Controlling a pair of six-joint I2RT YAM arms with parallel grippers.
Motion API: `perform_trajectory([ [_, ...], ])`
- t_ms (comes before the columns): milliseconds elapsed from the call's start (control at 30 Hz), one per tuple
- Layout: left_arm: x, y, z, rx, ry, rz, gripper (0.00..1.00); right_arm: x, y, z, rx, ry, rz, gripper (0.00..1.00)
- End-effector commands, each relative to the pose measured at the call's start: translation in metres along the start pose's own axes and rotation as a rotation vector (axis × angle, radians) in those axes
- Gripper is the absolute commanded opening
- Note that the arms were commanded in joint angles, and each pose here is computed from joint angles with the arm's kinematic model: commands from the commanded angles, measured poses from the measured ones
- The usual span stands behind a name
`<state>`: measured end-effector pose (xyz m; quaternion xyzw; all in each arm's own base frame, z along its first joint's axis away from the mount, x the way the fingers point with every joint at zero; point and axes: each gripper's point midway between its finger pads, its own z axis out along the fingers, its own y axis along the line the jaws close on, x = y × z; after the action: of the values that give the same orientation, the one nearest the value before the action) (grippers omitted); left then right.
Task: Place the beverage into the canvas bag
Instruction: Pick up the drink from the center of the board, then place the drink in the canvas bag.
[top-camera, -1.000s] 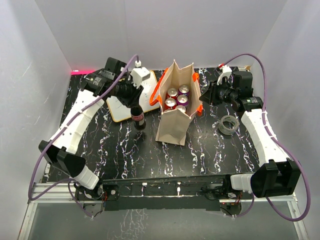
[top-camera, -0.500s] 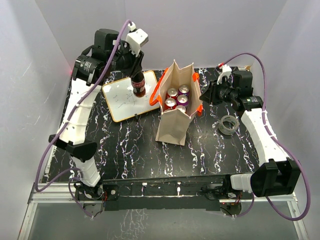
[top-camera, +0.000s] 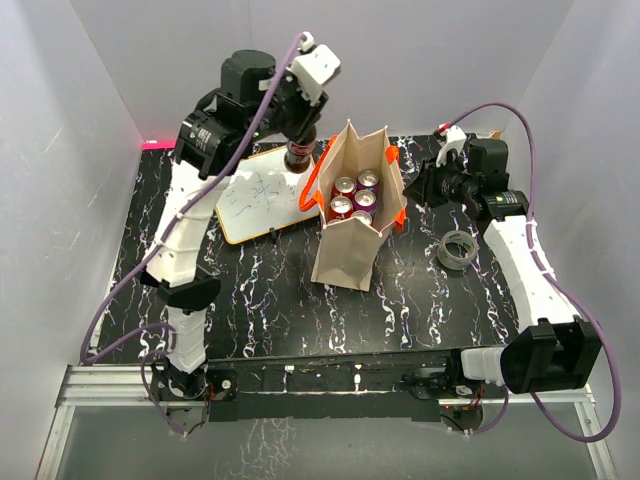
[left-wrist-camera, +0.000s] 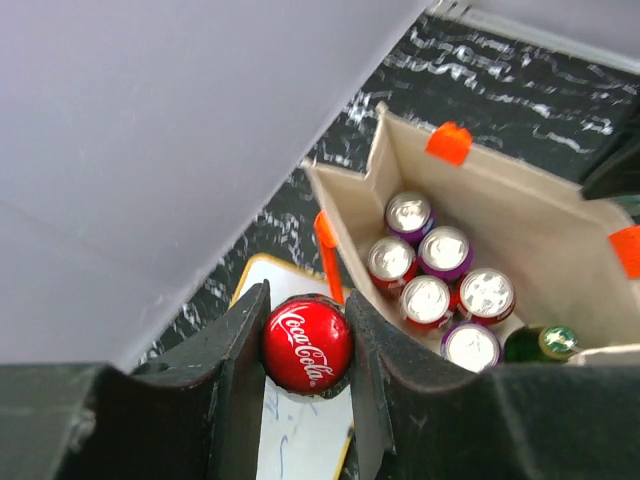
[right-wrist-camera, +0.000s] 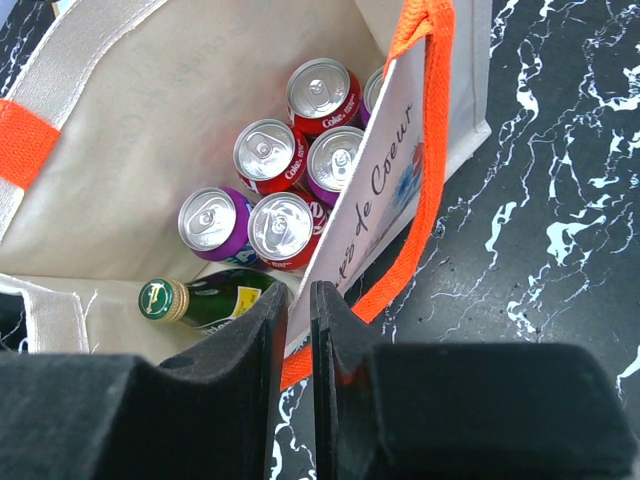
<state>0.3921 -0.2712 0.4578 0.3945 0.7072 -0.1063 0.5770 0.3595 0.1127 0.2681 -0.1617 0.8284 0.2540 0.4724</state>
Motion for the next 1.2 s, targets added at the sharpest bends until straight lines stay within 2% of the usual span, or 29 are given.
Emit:
perform_trajectory([
  [0, -0.115, 0.011, -0.063, -0.166, -0.379, 0.120, 0.00, -0.025, -0.002, -0.020, 0.039, -0.094, -0.069, 0.18],
  [267, -0.145, -0.017, -0.068, -0.173, -0.465, 0.181, 0.00, -0.029, -0.012, -0.036, 0.080, -0.139, -0.062, 0.18],
  [667, -0.121, -0.075, -0.021, 0.049, -0.385, 0.109, 0.00, -0.023, -0.021, -0.047, 0.102, -0.152, -0.014, 0.18],
  [1167, -0.122, -0.128, -0.012, 0.145, -0.382, 0.181, 0.00, -0.012, -0.019, -0.047, 0.094, -0.148, 0.013, 0.18],
])
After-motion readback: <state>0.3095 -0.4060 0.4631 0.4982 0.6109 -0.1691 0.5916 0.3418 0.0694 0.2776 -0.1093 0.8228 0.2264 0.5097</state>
